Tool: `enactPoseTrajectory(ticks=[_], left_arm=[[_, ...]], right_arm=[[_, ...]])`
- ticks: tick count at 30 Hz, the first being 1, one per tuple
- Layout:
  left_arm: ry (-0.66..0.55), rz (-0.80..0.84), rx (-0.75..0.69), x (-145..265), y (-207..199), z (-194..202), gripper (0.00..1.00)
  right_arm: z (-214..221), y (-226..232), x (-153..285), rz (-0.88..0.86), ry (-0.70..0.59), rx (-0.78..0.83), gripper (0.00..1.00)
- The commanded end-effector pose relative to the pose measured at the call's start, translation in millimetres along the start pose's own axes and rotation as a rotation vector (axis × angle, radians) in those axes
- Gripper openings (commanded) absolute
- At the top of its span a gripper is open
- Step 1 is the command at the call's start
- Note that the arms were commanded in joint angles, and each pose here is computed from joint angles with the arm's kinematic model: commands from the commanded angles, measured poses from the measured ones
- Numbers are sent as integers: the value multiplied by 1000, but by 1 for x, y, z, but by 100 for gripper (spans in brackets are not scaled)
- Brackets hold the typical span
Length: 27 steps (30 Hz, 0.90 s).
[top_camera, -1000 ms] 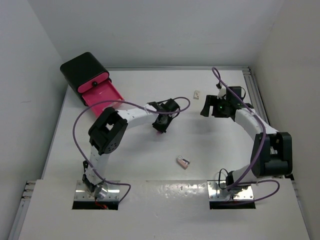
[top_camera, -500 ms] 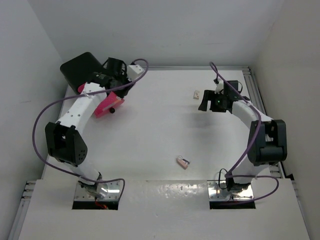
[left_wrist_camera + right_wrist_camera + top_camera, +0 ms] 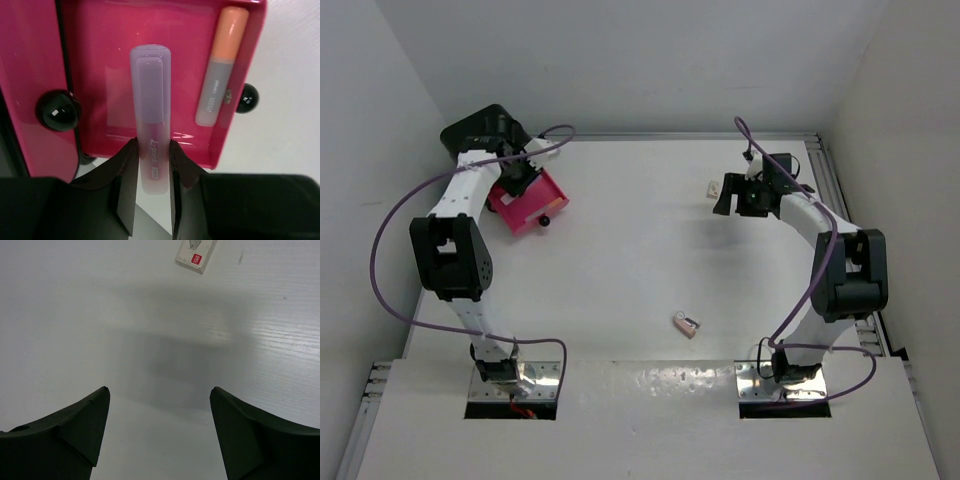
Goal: Sort the stationery into containers
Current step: Place the stationery into the container
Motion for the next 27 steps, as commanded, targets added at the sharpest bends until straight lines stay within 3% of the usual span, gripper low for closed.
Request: enactPoseTrajectory(ticks=[1,6,10,12,13,18,22,27], left_arm=[[-48,-19,-78,4,15,-13,4],[-20,7,-86,-13,16,-11,13],[-3,0,-60,-19,17,-9,35],[-5,-3,-51,-18,18,-10,38],[-7,-8,-41,-17,18,-10,45],[-97,-31,-32,6,19,-26,56],[-196,0,-85,32,-4,-49,49],[-218,68,-130,39,-56,-67,21]], right_arm=[[-16,8,2,-34,-43,2,80],[-20,10,2,-32,-42,9,80],[-21,10,2,-34,-43,13,80],[-21,11,2,-37,-43,13,80],[-20,11,2,-47,-37,9,80],[-24,13,0,-62,-40,2,80],[-24,14,-1,-69,-39,-1,80],[-25,17,-2,-77,-38,10,80]])
Point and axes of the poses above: each gripper's point midway between its finger pads, its own x axis back along the fingers, its own y axis along the line the jaws close on, z = x × y, the point moved 9 cm from there along x, back along the fingers, and after that the axes turned 5 degrees about -x, right-handed, at the moved point
